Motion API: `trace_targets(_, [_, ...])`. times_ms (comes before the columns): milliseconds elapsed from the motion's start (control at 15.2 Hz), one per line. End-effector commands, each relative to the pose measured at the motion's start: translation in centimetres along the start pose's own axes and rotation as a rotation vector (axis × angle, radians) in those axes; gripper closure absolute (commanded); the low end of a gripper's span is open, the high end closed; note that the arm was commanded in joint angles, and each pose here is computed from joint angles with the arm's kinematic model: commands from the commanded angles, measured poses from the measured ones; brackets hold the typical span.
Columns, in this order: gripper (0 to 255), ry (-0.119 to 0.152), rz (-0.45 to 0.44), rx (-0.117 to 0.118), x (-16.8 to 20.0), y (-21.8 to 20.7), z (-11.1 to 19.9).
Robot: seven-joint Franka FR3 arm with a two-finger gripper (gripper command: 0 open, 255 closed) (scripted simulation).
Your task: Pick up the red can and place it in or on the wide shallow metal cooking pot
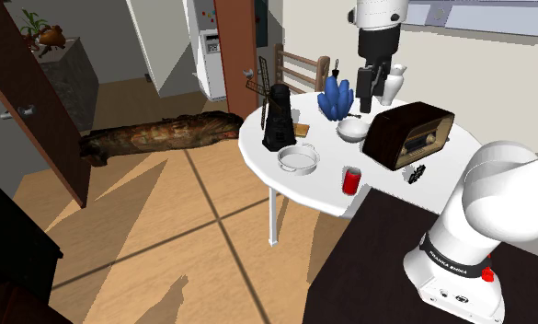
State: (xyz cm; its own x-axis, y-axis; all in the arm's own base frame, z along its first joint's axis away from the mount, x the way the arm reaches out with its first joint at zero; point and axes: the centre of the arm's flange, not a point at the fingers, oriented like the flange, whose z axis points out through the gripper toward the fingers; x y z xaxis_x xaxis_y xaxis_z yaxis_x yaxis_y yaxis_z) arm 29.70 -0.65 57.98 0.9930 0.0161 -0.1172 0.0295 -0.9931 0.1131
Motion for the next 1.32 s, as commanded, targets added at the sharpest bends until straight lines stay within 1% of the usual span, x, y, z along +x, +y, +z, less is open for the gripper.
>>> trace_targets(0, [0, 0.0, 0.0, 0.0, 0.0, 0.0, 0.0])
trace_targets(1254, [0, 0.061, 0.039, 0.065, 4.1, 12.4, 21.8])
